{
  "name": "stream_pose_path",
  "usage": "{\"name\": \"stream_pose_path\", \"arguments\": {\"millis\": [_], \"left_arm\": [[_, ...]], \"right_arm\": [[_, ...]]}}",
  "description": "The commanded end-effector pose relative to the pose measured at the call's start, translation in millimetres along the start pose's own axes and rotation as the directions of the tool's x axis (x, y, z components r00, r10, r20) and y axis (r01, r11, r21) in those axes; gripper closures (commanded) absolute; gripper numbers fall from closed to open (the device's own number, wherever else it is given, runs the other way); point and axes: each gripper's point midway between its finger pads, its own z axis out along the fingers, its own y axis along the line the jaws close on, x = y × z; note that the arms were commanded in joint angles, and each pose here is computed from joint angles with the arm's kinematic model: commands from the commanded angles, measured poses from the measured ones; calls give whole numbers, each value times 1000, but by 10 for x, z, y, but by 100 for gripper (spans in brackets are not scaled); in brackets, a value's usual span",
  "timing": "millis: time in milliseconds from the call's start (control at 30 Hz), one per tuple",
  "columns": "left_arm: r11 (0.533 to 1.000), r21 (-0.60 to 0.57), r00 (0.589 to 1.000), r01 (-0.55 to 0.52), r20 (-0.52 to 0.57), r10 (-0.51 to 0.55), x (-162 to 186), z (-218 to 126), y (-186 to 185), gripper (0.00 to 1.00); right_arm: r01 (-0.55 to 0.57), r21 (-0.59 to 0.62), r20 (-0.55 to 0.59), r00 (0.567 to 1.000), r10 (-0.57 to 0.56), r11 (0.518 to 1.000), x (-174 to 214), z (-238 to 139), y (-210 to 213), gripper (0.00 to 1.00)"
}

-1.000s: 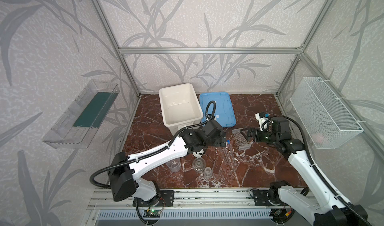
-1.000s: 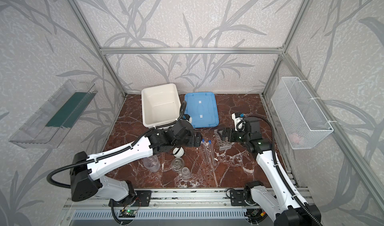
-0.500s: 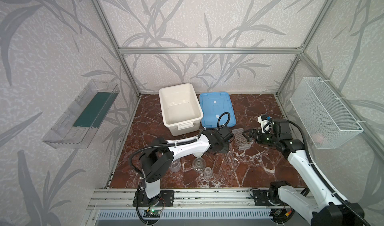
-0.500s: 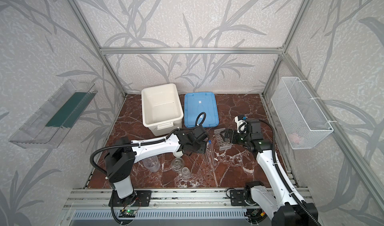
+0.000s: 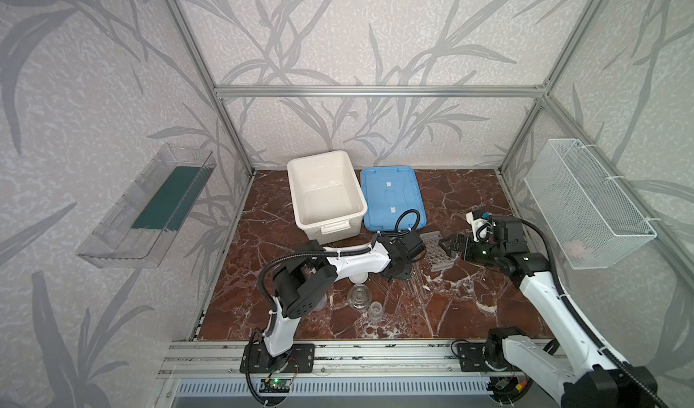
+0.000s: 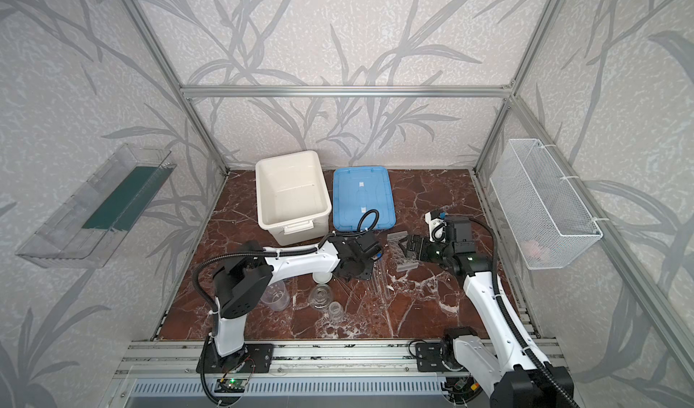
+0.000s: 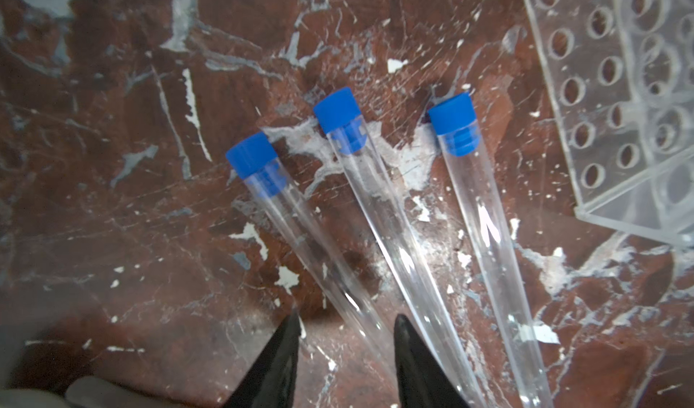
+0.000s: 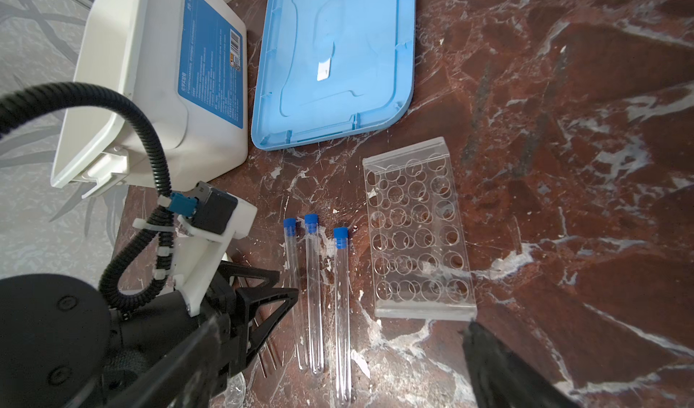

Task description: Organize the chemistry lab equipment

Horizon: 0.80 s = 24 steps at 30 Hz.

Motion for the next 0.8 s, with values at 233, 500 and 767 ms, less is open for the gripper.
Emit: {"name": "stream_pose_path", "arguments": {"millis": [233,500,767], "left_arm": [[985,-168,999,-48,-6,47,-22,19,229,66],[990,-141,999,-23,-41,18,163,-47,172,65],[997,-77,995,21,-93,-28,404,-76,76,70]], "right_arm": [[-12,5,-8,1000,12,1000,25,43,-71,1],[-22,13,-19,1000,23,1000,53,54,-95,1],[-17,7,-19,1000,17,1000,48,44,-77,1]]}}
